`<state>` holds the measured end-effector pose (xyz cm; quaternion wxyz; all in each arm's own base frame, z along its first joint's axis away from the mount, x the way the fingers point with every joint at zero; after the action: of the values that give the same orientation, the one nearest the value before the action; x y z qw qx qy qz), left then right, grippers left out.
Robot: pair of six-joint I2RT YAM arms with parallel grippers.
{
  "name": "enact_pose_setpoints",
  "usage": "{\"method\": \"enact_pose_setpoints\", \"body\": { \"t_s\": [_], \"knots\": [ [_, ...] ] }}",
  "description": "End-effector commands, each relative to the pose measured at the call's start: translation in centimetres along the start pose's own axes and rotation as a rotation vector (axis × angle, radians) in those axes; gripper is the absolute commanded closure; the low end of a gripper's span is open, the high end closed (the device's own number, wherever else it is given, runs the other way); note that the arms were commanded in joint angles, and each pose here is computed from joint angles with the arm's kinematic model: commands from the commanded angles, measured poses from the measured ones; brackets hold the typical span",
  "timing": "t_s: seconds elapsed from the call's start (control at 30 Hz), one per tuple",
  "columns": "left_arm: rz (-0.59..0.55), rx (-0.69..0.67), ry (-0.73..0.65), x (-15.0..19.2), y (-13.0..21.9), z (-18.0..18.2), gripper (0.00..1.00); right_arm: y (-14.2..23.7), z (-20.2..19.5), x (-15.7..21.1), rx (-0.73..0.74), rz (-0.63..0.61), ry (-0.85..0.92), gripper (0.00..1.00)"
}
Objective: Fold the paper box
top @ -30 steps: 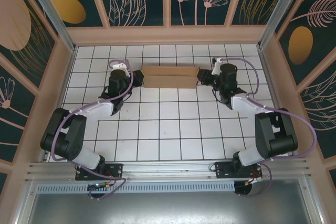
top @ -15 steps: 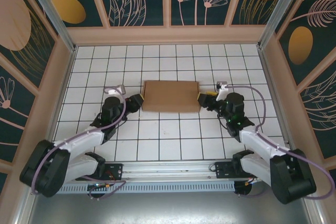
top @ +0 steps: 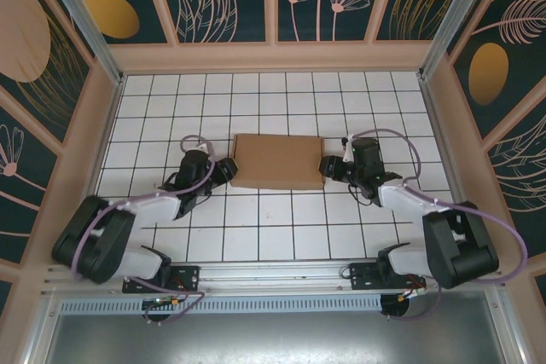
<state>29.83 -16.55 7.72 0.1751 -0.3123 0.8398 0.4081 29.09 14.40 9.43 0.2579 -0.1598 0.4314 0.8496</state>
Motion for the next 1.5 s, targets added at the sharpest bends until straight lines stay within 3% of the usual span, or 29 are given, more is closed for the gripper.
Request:
{"method": "enact_pose_setpoints", "body": {
  "t_s": [0.0, 0.17, 0.37, 0.53, 0.7, 0.77, 0.83, 0.93, 0.97, 1.0, 1.03, 1.2, 1.27, 1.37, 1.47],
  "knots": [
    [0.059, 0.097, 0.056, 0.6, -1.4, -1.2, 0.60, -0.8, 0.2, 0.6, 0.027, 0.051, -0.025, 0.60],
    [0.051, 0.088, 0.021, -0.7, -3.1, -1.8, 0.69, -3.3, -0.4, -0.1, 0.097, 0.081, -0.005, 0.74],
    [0.056, 0.012, -0.017, -2.9, -6.4, -1.5, 0.76, -7.2, -0.7, -3.1, 0.127, 0.094, 0.013, 0.76],
    [0.032, -0.045, -0.010, -4.8, -7.4, -0.3, 0.76, -9.6, -0.1, -4.6, 0.118, 0.118, -0.002, 0.76],
    [0.016, -0.064, -0.026, -5.8, -7.5, -0.4, 0.65, -9.8, 0.2, -5.0, 0.108, 0.103, -0.013, 0.74],
    [0.014, -0.059, -0.031, -6.0, -7.5, -0.6, 0.60, -9.4, 0.5, -5.3, 0.106, 0.093, -0.004, 0.68],
    [-0.004, -0.057, -0.044, -6.6, -6.8, -1.1, 0.51, -8.2, 1.0, -6.4, 0.108, 0.047, 0.019, 0.53],
    [-0.097, -0.062, -0.098, -9.0, -4.2, -2.5, 0.26, -5.6, 2.9, -9.1, 0.064, -0.055, 0.049, 0.36],
    [-0.137, -0.081, -0.113, -9.9, -3.1, -2.8, 0.13, -4.2, 3.7, -10.2, 0.056, -0.105, 0.063, 0.27],
    [-0.184, -0.113, -0.126, -11.0, -1.9, -3.0, 0.01, -2.9, 4.4, -11.0, 0.046, -0.151, 0.076, 0.09],
    [-0.223, -0.133, -0.135, -11.9, -0.8, -3.3, 0.01, -1.6, 5.2, -11.7, 0.030, -0.190, 0.086, 0.01],
    [-0.419, -0.113, -0.236, -13.6, 5.8, -4.7, 0.01, 5.5, 7.8, -11.8, -0.071, -0.356, 0.188, 0.01],
    [-0.480, -0.149, -0.289, -13.0, 8.1, -3.8, 0.01, 7.8, 6.8, -11.3, -0.026, -0.442, 0.178, 0.01],
    [-0.517, -0.227, -0.534, -10.3, 10.6, -1.5, 0.01, 9.7, 4.4, -9.1, 0.026, -0.562, 0.295, 0.01],
    [-0.627, -0.417, -0.481, -8.3, 13.4, 3.5, 0.01, 11.1, 1.5, -6.7, 0.097, -0.676, 0.372, 0.01]
  ]
}}
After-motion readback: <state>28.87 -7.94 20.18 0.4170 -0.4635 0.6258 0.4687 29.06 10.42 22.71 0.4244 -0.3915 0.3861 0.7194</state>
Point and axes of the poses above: each hand's point on the last joint's axis, 136 mm out from that joint toward the fingers, its own y axis back along the fingers, its own z axis along the line the jaws close on, x = y × z, the point moved 3 cm from there along y, back along the fingers, and after that the axes turned 6 degrees about -y, right-handed, at the moved point
